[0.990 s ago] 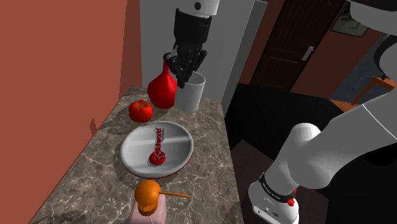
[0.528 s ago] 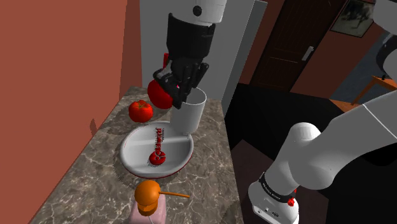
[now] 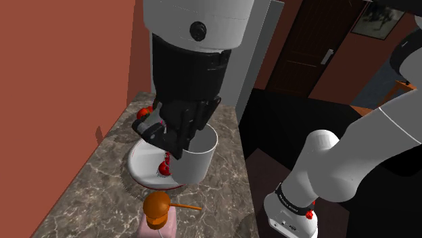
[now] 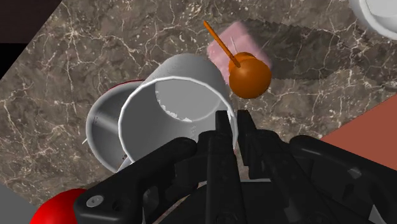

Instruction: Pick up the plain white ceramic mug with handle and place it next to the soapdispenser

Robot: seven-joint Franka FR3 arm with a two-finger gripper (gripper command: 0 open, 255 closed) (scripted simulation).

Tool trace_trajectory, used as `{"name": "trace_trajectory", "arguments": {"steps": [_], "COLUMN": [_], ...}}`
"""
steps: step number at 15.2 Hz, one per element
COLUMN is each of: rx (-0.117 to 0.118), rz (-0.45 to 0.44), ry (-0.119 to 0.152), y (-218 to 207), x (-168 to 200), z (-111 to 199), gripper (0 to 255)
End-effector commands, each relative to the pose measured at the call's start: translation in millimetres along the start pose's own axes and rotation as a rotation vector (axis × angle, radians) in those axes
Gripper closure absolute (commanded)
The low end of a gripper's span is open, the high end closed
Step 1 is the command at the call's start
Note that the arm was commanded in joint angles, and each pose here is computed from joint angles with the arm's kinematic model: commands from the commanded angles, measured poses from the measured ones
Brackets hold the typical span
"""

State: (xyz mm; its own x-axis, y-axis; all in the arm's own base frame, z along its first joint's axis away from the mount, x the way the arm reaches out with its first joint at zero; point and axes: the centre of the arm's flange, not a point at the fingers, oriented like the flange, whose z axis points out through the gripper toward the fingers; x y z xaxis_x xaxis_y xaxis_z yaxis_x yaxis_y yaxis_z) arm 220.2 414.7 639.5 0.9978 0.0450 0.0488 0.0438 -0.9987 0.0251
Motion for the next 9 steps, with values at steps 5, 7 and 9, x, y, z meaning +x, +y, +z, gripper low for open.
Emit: {"name": "trace_trajectory", "arguments": {"steps": [5,7,9], "rx": [0.000,0.000,0.000], "rz": [0.002,0.002,0.002], "ry": [0.000,0.000,0.000], "y": [-59.1,-80.1,-101.2], "x": [-46.3,-62.2,-78.1], "z": [-6.1,-7.4,-8.8], "gripper": [255,255,255]}}
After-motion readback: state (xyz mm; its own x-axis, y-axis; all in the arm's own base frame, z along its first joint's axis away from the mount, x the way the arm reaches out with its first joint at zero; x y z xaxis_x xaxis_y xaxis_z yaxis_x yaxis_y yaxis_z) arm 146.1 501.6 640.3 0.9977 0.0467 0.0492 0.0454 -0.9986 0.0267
